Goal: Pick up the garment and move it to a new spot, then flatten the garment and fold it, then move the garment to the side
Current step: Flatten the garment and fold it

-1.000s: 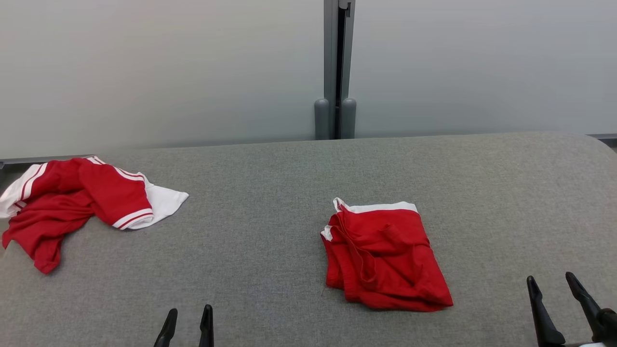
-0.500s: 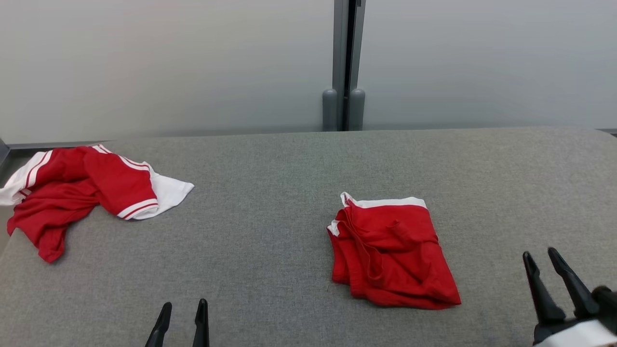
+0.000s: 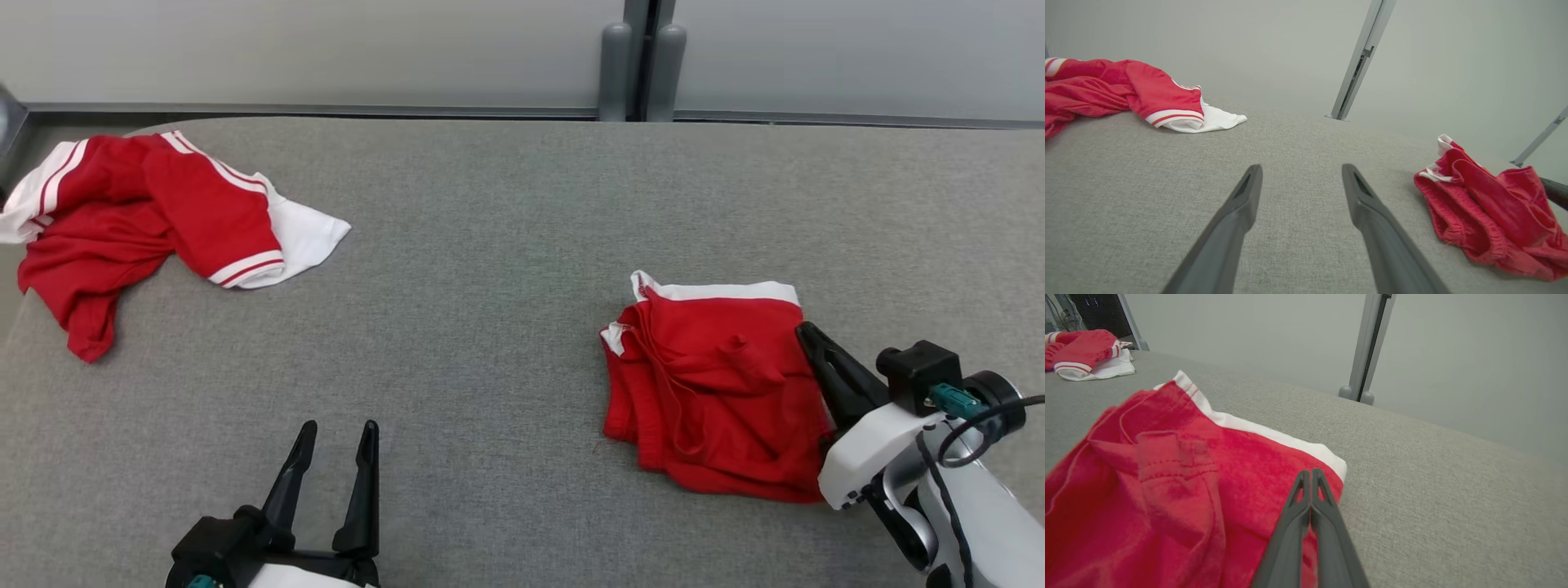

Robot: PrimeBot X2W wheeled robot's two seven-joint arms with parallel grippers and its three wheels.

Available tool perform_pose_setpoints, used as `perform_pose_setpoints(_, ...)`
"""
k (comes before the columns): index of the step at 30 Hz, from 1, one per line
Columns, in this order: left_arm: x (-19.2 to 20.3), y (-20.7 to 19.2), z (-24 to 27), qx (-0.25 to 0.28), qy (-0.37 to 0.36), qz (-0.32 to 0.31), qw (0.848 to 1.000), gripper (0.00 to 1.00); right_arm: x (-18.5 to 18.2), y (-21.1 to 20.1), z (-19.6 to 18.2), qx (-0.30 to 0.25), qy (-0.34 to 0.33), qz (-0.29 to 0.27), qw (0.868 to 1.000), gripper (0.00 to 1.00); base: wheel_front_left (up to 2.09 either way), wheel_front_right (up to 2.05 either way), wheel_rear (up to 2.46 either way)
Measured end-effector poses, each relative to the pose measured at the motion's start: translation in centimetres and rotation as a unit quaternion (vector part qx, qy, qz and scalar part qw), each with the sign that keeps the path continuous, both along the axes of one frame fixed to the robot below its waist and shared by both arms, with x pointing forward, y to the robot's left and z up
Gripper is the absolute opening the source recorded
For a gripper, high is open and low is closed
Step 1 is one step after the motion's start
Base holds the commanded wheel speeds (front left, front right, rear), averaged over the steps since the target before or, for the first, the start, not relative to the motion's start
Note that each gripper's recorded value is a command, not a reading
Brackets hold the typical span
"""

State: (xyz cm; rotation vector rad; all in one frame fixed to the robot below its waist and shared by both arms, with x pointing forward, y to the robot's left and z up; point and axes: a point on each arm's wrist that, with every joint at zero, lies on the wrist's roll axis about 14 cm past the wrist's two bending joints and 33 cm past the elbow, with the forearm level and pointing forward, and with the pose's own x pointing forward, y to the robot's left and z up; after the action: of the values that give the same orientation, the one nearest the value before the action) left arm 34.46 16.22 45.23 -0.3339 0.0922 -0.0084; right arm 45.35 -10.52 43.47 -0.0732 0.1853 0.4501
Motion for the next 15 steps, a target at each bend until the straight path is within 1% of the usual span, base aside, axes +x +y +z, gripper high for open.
perform_pose_setpoints(3, -0.2, 0.6, -0.5, 0.0, 0.01, 0.011, 1.0, 1.0, -0.1, 1.5, -1.3, -0.005, 0.017, 0.029, 0.999, 0.0, 0.0, 0.0, 0.0)
perform_pose_setpoints(6, -0.3, 0.8, -0.6, -0.001, 0.011, 0.016, 1.0, 1.0, -0.6, 2.4, -1.7, -0.005, 0.022, 0.045, 0.999, 0.0, 0.0, 0.0, 0.0)
perform_pose_setpoints(9, -0.3, 0.8, -0.4, -0.001, 0.008, 0.016, 1.0, 1.0, -1.4, 3.6, -0.9, -0.007, 0.009, 0.074, 0.997, 0.0, 0.0, 0.0, 0.0)
perform_pose_setpoints(12, -0.4, 0.7, -0.2, -0.002, 0.004, 0.015, 1.0, 1.0, -2.9, 5.1, -0.4, -0.002, 0.001, 0.104, 0.995, 0.0, 0.0, 0.0, 0.0)
perform_pose_setpoints(15, -0.4, 0.6, 0.0, -0.002, 0.001, 0.013, 1.0, 1.0, -4.7, 6.4, -0.5, 0.005, 0.006, 0.13, 0.991, 0.0, 0.0, 0.0, 0.0)
